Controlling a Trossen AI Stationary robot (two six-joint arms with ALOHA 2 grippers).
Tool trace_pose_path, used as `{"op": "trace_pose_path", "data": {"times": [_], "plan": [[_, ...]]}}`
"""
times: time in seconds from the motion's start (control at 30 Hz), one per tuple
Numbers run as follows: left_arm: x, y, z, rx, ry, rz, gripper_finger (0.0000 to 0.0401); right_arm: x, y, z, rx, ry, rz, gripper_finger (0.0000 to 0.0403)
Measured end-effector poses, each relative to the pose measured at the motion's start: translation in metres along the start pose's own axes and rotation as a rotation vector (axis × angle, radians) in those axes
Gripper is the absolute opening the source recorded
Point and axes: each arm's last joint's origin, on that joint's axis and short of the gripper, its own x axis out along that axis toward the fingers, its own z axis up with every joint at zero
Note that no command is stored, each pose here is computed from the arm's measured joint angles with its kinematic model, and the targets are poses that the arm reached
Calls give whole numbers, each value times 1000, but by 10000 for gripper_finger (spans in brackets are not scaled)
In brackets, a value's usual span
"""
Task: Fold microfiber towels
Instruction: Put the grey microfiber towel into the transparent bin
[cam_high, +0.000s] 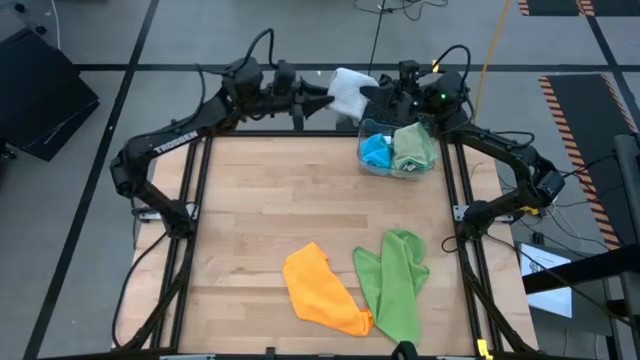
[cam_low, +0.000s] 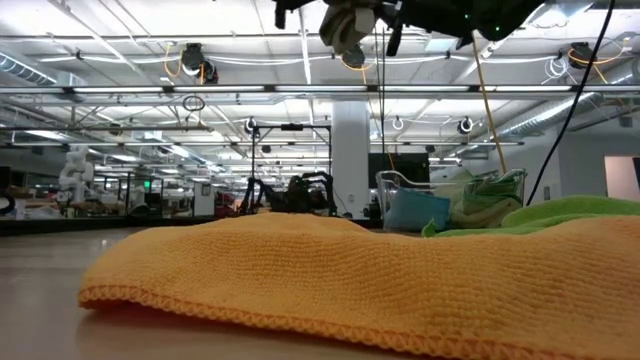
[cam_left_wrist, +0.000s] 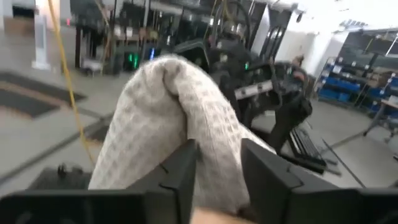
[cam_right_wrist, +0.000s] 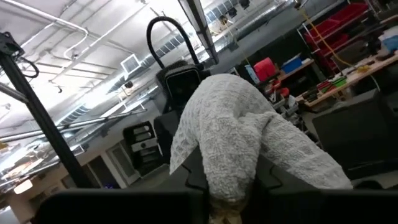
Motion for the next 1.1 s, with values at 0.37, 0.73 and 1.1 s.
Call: {"op": "trace_pose_path", "data": {"times": [0.37,0.73,1.1], "plan": [[-41,-4,25,-65,-46,144,203,0,-6,-9,-12,101,-42,36],[-5,-7,13,-190,-106,13,394,1,-3,-16,-92,220,70,37],[36,7,-31,-172,33,5,372,-2,-10,-23,-82,281,27,37]]}}
